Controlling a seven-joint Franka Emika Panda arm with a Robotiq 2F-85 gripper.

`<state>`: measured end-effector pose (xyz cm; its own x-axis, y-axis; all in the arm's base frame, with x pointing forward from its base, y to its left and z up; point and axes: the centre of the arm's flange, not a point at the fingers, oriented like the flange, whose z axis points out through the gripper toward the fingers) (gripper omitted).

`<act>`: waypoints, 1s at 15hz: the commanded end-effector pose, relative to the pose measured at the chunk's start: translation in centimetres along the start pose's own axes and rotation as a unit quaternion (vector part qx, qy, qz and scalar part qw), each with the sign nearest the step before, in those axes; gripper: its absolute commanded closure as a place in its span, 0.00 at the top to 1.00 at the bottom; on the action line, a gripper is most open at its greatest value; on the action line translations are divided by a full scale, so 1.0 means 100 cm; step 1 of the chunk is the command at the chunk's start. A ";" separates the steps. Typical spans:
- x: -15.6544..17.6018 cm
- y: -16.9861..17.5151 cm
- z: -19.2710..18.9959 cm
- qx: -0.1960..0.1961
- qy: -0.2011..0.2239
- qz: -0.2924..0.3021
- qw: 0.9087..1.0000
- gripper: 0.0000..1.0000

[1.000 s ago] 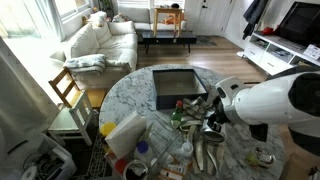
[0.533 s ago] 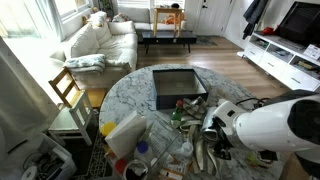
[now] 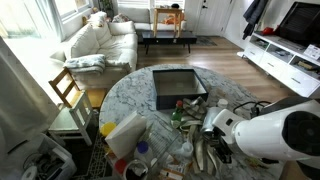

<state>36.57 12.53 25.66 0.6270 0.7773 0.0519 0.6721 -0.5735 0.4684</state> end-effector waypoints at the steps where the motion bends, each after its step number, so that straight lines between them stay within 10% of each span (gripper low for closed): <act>1: -0.005 -0.006 0.010 -0.026 -0.011 -0.025 0.999 0.37; 15: -0.005 -0.003 0.038 -0.103 -0.026 -0.057 0.993 0.33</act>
<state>37.13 11.42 23.87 0.5723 0.8190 -0.0398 0.6609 -0.4321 0.6136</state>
